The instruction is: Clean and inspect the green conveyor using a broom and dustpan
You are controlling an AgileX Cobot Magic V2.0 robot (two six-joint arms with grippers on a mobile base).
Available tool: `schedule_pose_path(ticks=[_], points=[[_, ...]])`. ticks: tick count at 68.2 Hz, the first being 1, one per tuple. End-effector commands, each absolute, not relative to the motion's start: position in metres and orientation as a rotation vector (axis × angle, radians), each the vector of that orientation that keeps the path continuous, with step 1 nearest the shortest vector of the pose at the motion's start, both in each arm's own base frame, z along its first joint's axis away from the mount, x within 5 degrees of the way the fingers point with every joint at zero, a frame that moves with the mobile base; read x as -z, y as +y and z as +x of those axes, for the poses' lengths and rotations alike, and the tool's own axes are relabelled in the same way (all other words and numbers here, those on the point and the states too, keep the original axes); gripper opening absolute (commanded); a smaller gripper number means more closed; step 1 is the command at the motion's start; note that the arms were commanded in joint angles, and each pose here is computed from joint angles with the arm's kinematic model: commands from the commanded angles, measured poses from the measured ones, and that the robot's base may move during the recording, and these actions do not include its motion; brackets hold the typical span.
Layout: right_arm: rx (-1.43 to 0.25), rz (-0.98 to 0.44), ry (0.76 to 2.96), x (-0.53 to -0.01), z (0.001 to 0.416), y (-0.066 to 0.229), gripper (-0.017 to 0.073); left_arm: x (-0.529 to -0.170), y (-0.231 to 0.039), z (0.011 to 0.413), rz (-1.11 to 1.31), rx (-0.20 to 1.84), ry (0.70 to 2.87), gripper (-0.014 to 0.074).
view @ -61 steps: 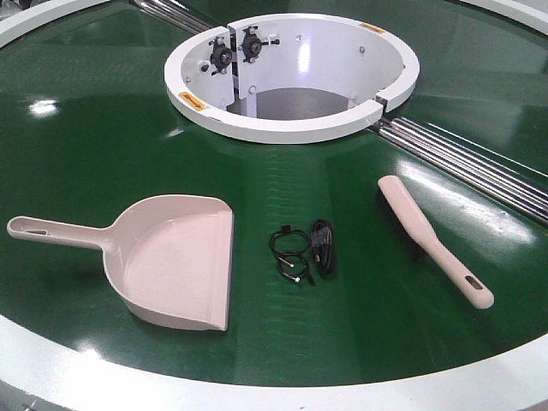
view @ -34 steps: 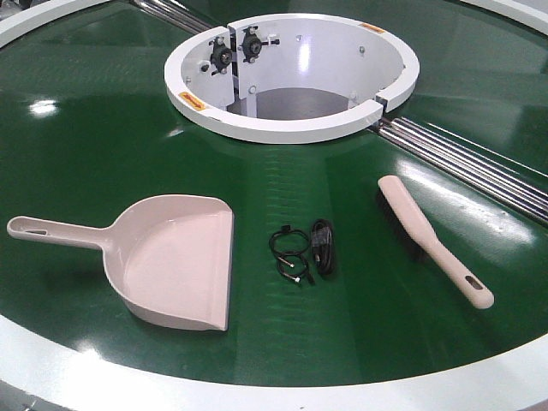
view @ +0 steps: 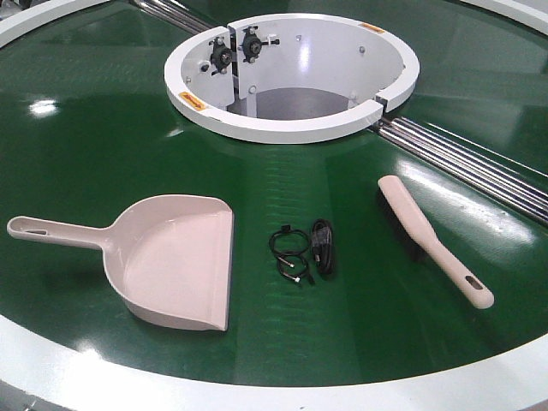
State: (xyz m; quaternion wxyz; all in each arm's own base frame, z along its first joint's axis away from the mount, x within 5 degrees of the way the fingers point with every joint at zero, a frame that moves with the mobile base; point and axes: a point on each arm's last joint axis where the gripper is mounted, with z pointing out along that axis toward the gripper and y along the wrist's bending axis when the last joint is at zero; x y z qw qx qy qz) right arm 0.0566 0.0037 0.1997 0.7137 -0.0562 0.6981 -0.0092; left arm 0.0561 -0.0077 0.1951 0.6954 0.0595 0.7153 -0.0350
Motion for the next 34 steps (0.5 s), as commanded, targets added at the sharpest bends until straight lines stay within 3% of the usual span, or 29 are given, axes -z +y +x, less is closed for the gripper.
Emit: schedule_pose_path(ticks=[1, 9, 22, 34], points=[[0.018, -0.124, 1.465, -0.206, 0.055, 0.004, -0.0008, -0.200, -0.008, 0.055, 0.119, 0.089, 1.509, -0.0006], [0.018, -0.124, 1.465, -0.206, 0.055, 0.004, -0.0008, -0.205, -0.007, 0.055, 0.087, 0.119, 1.471, -0.0006], [0.018, -0.124, 1.464, -0.206, 0.055, 0.004, -0.0008, -0.247, -0.006, 0.048, 0.050, 0.156, 1.335, -0.0006], [0.018, -0.124, 1.464, -0.206, 0.055, 0.004, -0.0008, -0.287, -0.008, 0.053, 0.075, 0.155, 1.506, -0.0006]])
